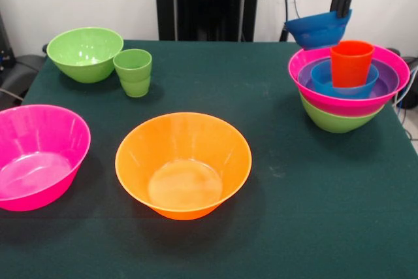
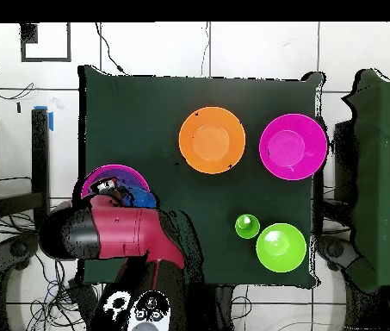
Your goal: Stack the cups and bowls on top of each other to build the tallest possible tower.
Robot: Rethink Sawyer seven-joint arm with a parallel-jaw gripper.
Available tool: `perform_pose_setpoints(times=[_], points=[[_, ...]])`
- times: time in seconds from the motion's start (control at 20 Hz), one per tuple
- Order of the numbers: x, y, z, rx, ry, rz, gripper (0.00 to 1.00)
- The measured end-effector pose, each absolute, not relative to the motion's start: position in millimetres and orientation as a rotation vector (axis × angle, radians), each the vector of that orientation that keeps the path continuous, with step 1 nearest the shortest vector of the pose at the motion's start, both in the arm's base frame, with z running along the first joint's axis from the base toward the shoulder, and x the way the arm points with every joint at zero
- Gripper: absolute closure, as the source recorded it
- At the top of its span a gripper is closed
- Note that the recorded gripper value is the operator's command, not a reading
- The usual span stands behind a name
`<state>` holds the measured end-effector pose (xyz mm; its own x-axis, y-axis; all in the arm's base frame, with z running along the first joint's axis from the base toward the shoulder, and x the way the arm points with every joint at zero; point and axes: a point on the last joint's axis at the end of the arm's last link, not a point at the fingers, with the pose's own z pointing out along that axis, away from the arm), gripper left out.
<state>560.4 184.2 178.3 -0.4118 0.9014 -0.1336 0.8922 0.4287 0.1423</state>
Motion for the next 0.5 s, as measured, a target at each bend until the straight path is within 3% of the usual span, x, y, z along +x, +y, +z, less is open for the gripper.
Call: perform_pose_setpoints(times=[0.5], points=[[540.2,204.7,156.6,1.583,2.534,0.019,1.0]])
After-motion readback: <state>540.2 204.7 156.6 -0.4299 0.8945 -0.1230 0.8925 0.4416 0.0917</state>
